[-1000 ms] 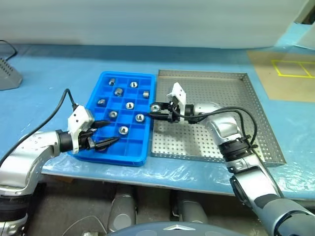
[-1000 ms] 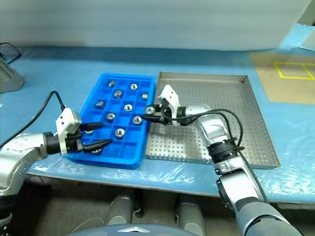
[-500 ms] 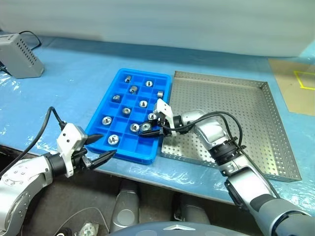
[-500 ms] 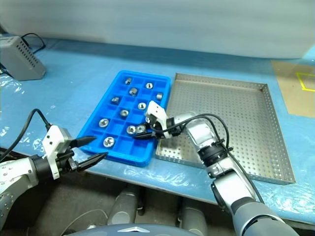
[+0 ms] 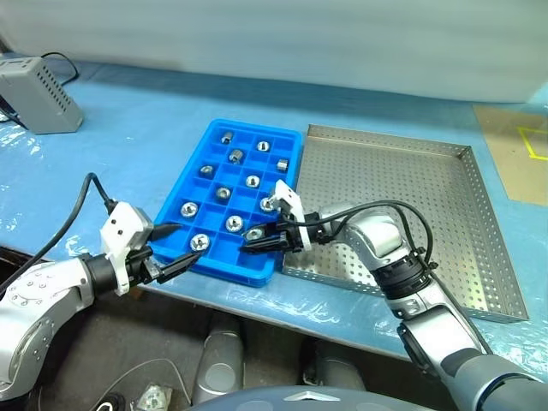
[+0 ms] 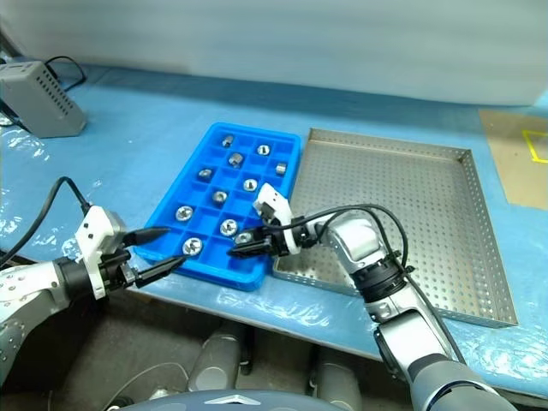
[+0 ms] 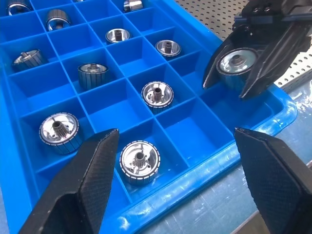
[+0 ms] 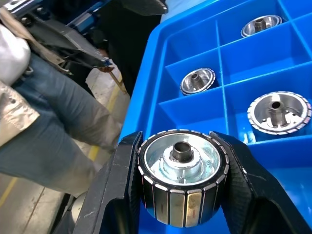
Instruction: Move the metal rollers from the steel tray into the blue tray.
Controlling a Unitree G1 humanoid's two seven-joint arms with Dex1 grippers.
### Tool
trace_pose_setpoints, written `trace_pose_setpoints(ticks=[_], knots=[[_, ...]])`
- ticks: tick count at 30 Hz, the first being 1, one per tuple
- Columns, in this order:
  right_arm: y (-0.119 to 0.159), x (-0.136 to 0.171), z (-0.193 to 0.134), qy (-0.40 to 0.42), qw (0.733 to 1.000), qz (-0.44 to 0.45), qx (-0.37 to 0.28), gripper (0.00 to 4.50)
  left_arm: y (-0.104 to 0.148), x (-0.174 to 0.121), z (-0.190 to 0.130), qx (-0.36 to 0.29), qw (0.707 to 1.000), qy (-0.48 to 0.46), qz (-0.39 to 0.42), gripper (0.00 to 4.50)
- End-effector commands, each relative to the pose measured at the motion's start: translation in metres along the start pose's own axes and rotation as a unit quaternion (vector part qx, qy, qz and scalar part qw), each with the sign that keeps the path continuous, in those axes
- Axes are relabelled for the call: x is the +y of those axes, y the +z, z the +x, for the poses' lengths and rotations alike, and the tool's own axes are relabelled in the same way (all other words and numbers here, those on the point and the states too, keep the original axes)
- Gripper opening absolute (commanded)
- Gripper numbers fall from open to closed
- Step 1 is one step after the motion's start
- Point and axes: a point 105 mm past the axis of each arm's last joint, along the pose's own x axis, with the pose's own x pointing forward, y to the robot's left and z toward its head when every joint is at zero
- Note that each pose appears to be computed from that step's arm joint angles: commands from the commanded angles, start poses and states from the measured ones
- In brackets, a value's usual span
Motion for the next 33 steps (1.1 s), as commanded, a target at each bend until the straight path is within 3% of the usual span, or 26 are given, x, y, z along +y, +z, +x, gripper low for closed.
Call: trace_pose_setpoints(ticks=[1,2,10,14,18,22,26,33], knots=[[0.005,0.002,-0.001,-0.002,0.999,-0.034,-0.014,1.70,0.007,-0.001,0.003,-0.007,1.000,-0.011,0.012,4.00],[0.004,0.002,-0.001,-0.003,0.999,-0.036,-0.014,1.70,0.007,-0.001,0.003,-0.008,1.000,-0.013,0.012,4.00],[-0.002,-0.003,-0.004,-0.009,1.000,-0.022,-0.002,4.19,0.009,0.003,0.010,-0.012,1.000,-0.021,0.015,4.00],[-0.001,-0.007,-0.011,-0.022,0.999,-0.032,0.001,4.19,0.011,0.004,0.017,-0.018,0.999,-0.030,0.016,4.00],[0.016,-0.017,-0.027,-0.059,0.997,-0.042,-0.038,4.19,0.013,0.005,0.030,-0.027,0.998,-0.047,0.018,4.00],[0.020,-0.040,-0.064,-0.179,0.980,-0.034,-0.086,4.19,0.022,0.017,0.069,-0.047,0.997,-0.055,0.022,4.00],[0.021,-0.053,-0.099,-0.282,0.950,-0.023,-0.135,4.19,0.029,0.027,0.108,-0.050,0.996,-0.061,0.046,4.00],[0.009,-0.068,-0.145,-0.437,0.882,-0.013,-0.174,4.19,0.067,0.040,0.165,-0.103,0.991,-0.066,0.056,4.00]])
